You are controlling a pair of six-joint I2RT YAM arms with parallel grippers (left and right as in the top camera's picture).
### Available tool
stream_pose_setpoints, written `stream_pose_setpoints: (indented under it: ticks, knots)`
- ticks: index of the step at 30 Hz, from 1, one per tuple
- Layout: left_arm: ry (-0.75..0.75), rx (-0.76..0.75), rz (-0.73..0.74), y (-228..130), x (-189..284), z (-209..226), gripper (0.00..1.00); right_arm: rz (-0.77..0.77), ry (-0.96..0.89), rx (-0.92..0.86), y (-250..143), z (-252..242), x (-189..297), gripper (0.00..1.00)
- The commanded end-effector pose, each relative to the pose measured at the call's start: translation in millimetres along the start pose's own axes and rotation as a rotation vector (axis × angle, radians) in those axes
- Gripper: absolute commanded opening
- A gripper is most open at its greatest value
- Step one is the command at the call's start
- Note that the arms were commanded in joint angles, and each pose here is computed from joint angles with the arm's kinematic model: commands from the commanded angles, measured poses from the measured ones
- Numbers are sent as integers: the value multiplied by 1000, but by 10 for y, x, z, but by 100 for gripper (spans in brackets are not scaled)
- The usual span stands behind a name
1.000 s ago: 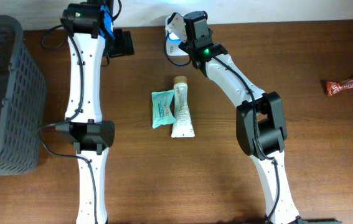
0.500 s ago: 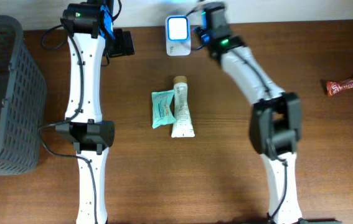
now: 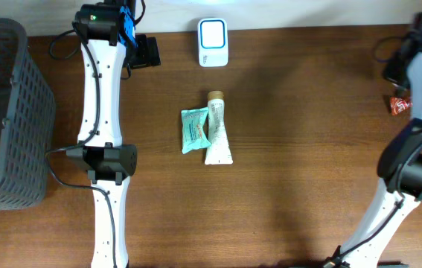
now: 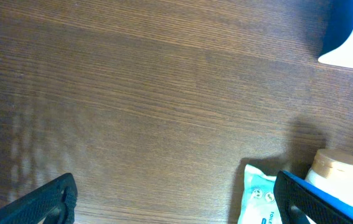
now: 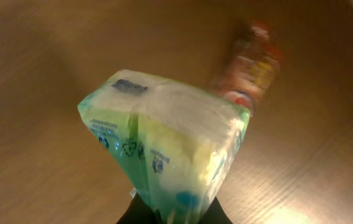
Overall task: Scan the item barcode
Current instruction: 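Carry the box to the right and drop it beside the wafer bar, then move the right gripper back over the white tube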
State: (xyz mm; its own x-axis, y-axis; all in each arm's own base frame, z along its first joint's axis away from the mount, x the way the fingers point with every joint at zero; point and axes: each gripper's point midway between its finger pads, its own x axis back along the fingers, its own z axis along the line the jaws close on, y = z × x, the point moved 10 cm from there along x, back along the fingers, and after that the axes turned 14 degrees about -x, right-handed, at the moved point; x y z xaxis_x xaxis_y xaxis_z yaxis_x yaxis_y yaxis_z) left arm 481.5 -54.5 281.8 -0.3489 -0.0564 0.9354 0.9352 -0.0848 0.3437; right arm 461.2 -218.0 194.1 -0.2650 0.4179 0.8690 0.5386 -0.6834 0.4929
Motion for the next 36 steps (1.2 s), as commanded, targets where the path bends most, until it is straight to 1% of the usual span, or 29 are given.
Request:
stream_pose_setpoints:
  ticks: [1,4,6,10,11,12,13,15,16,17,18,19,20,21,22,25,26,28,29,33,36]
  knots:
    - [-5,-4,11,-1,-51,20,99,20,-69,-277,148,-489,-12,4]
    - [-5,-4,11,-1,-49,20,99,43,-117,-434,195,-803,-75,4]
    - [-5,-4,11,-1,-49,20,99,48,-134,-496,210,-916,-96,4]
    - [-5,-4,11,-1,-49,20,99,55,-138,-509,212,-964,-104,5]
    - [-5,-4,11,-1,-49,20,99,60,-131,-509,210,-958,-104,8]
    - [-4,-4,11,-1,-49,20,99,71,-113,-510,204,-942,-106,19]
    - [-4,-4,11,-1,-49,20,99,86,-92,-511,195,-925,-110,26]
    - [-5,-4,11,-1,-49,20,99,117,-49,-513,176,-889,-117,26]
    - [-4,-4,11,-1,-49,20,99,133,-29,-514,162,-872,-126,30]
    - [-4,-4,11,-1,-49,20,99,145,-15,-515,151,-860,-130,39]
    - [-5,-4,11,-1,-49,20,99,154,-9,-515,139,-855,-139,52]
    - [-5,-4,11,-1,-49,20,99,162,-6,-513,124,-848,-148,62]
    - [-4,-4,11,-1,-49,20,99,169,-2,-512,110,-840,-155,66]
    - [-5,-4,11,-1,-49,20,99,179,-3,-507,85,-827,-165,74]
    - [-4,-4,11,-1,-51,20,99,184,-5,-504,67,-816,-173,79]
    - [-5,-4,11,-1,-49,20,99,210,0,-486,-11,-743,-201,89]
    - [-5,-4,11,-1,-49,20,99,228,27,-458,-36,-688,-196,97]
    - [-5,-4,11,-1,-49,20,99,261,123,-340,-64,-546,-143,99]
    - [-5,-4,11,-1,-49,20,99,262,143,-316,-56,-491,-76,99]
    - [-5,-4,11,-1,-49,20,99,225,173,-306,34,-420,272,99]
    - [-5,-4,11,-1,-49,20,99,178,213,-289,66,-395,729,99]
